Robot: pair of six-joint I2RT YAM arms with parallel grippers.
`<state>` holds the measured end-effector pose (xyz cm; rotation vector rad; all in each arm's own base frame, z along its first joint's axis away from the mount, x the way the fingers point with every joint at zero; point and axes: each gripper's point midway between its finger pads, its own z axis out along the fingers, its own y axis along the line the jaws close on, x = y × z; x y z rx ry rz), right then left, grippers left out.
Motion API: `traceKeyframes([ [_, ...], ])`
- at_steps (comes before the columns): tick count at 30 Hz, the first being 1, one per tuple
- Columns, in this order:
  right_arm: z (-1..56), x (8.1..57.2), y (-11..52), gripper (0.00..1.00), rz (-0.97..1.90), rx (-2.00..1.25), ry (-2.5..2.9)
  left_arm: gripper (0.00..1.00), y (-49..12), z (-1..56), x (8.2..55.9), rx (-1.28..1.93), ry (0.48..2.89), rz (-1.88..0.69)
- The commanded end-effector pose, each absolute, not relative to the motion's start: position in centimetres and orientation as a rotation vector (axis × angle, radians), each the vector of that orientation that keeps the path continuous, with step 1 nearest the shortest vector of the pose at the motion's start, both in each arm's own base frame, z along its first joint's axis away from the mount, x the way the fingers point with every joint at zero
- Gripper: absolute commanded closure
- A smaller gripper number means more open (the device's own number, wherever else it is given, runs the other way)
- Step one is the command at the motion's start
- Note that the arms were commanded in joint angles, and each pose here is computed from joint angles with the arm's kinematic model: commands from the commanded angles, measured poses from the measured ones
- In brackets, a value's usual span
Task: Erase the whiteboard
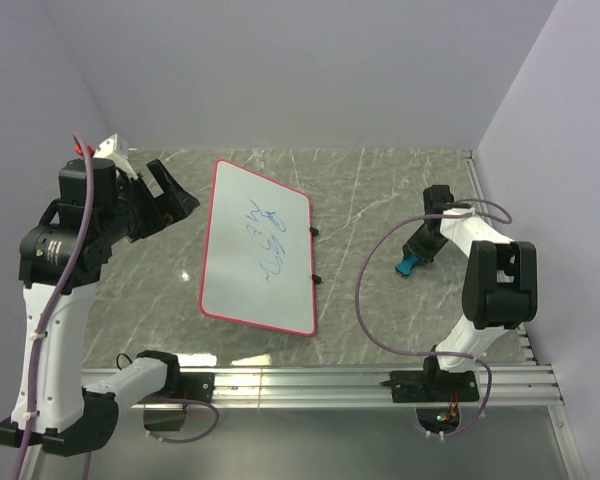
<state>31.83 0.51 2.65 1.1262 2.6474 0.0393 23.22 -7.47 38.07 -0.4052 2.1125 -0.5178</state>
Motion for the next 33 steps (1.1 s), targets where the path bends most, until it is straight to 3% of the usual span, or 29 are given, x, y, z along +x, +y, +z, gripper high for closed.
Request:
traceKeyframes([
  [1, 8.1, 35.1, 2.5, 1.0, 0.201, 0.94, 2.595, 0.06, -8.3, 38.9, 23.7, -0.404, 2.068, -0.585],
  [10, 16.9, 38.7, 7.8, 1.0, 0.534, 0.702, 2.475, 0.11, -8.4, 34.3, 27.7, -0.393, 2.063, -0.545],
  [17, 18.5, 38.1, 11.0, 1.0, 0.715, 0.589, 2.471, 0.13, -8.8, 28.0, 31.4, -0.321, 2.135, -0.492],
  [22, 19.1, 37.7, 12.3, 1.0, 0.829, 0.564, 2.44, 0.16, -10.8, 26.5, 32.8, -0.236, 2.118, -0.639],
  [25, 20.1, 37.2, 13.5, 1.0, 0.906, 0.523, 2.42, 0.26, -11.5, 24.3, 33.4, -0.201, 2.182, -0.665],
  [29, 21.0, 36.8, 14.5, 1.0, 0.926, 0.475, 2.407, 0.5, -13.0, 22.8, 33.9, -0.145, 2.21, -0.758],
  [33, 21.9, 37.0, 15.9, 1.0, 0.999, 0.419, 2.394, 0.54, -13.6, 21.9, 33.9, -0.122, 2.245, -0.799],
])
